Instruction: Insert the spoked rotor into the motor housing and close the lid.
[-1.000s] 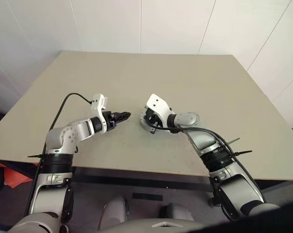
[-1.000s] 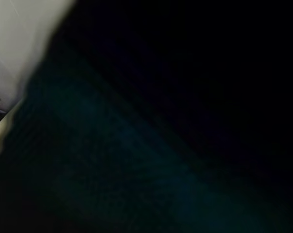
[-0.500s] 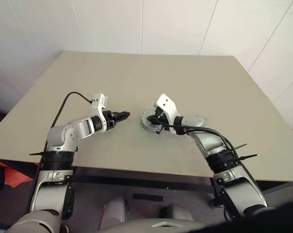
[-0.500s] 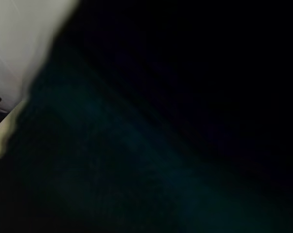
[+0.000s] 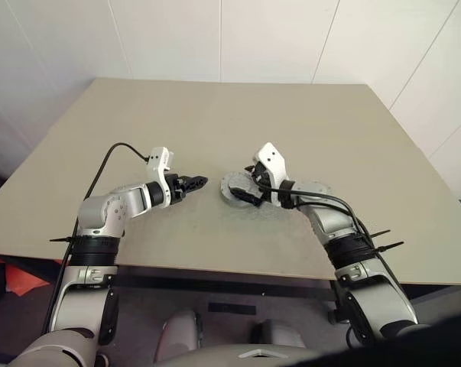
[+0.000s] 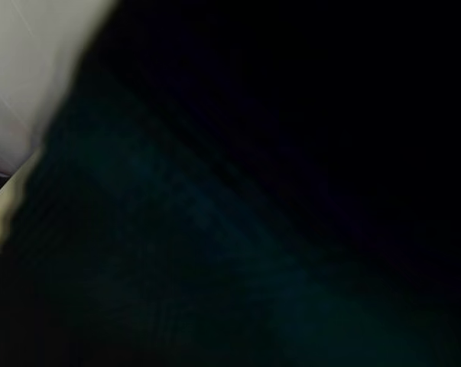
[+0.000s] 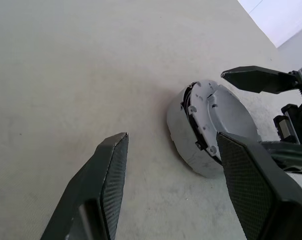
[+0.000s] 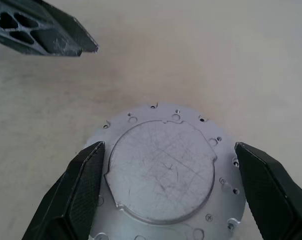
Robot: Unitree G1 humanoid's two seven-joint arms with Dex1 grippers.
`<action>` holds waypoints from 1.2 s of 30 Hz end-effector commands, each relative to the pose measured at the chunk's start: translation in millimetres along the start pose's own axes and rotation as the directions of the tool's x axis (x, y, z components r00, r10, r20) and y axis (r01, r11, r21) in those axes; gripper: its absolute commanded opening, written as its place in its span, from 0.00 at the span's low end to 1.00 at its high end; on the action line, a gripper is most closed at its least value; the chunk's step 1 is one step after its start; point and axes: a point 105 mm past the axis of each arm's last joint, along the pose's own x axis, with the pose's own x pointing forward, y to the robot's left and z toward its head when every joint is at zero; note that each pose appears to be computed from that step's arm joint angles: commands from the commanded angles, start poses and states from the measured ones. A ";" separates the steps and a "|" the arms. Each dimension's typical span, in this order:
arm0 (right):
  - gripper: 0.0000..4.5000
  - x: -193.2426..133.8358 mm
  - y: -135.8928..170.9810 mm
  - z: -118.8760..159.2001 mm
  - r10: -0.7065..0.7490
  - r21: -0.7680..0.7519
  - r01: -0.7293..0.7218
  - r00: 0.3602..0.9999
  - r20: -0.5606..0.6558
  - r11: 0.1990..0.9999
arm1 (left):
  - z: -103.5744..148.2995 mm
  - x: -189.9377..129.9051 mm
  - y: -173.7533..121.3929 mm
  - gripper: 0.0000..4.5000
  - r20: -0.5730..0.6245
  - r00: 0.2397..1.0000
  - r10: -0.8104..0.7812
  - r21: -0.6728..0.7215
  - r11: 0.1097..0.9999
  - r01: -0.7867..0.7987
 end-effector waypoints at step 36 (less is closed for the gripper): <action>0.70 13.6 -6.5 -5.1 -0.044 0.006 0.044 0.996 -0.072 0.999 | 0.9 -3.8 1.8 0.67 0.022 1.000 0.020 0.020 1.000 -0.020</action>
